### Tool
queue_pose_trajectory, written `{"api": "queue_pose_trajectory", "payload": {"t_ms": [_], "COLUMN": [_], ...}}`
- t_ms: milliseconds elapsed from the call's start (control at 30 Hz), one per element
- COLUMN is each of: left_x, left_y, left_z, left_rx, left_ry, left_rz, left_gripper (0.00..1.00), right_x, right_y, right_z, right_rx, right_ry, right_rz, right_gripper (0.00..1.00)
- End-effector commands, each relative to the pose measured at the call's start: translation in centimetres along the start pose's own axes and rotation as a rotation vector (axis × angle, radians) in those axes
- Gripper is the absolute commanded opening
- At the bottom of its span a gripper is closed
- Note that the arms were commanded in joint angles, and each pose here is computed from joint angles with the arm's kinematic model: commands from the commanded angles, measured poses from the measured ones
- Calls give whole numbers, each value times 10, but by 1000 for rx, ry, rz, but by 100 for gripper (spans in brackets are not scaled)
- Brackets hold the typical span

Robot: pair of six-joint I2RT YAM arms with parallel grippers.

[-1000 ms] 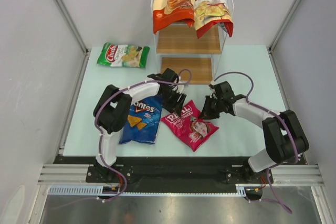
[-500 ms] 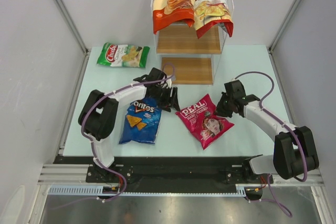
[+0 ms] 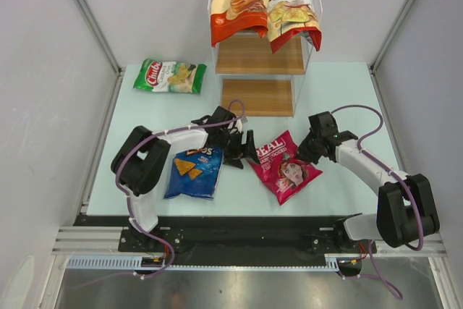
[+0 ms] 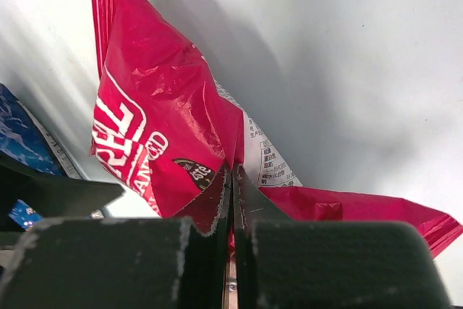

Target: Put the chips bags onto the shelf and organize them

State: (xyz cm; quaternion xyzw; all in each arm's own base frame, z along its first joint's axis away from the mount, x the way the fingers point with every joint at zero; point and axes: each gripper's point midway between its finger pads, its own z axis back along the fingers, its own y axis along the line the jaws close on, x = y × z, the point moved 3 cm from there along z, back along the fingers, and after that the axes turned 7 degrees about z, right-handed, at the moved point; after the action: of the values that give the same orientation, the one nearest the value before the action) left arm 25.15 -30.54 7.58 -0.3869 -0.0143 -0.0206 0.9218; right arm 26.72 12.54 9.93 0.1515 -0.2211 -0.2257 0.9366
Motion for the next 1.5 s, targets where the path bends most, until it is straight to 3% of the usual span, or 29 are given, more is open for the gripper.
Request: {"api": "queue_pose_trajectory", "payload": {"t_ms": [0,367,600,900,967,1000,1033,1133,1300,1467], "left_x": [-6,-14,-2,5,6,6,6,7,15,22], "left_y": [-15,-17,-30,-47,-47,-46,-43,-31,-9,-2], "left_z": [-1,-39,-47,-37,-37,-38,-39,-38,-24,-13], "left_rx": [-44,-74,-154,-242,-236,-227,-203,-128,0,69], "left_ry": [3,49,-33,-105,-105,-102,-92,-109,-185,-259], "left_rz": [14,45,37,-1,3,6,21,50,110,146], "left_gripper": [86,83,77,24,3,0,0,0,0,0], "right_x": [10,3,-3,-5,-4,-2,-1,9,18,-3], "right_y": [7,23,25,25,24,23,22,11,-11,-20], "right_z": [0,-3,-5,-2,-2,-2,-3,-1,21,40], "right_rx": [17,65,72,89,91,90,87,80,75,57], "right_ry": [-49,-30,-8,-4,-7,-10,-10,-9,4,85], "right_rz": [-63,-85,-87,-91,-92,-94,-91,-120,-154,-166], "right_gripper": [0,0,0,0,6,11,30,56,71,76]}}
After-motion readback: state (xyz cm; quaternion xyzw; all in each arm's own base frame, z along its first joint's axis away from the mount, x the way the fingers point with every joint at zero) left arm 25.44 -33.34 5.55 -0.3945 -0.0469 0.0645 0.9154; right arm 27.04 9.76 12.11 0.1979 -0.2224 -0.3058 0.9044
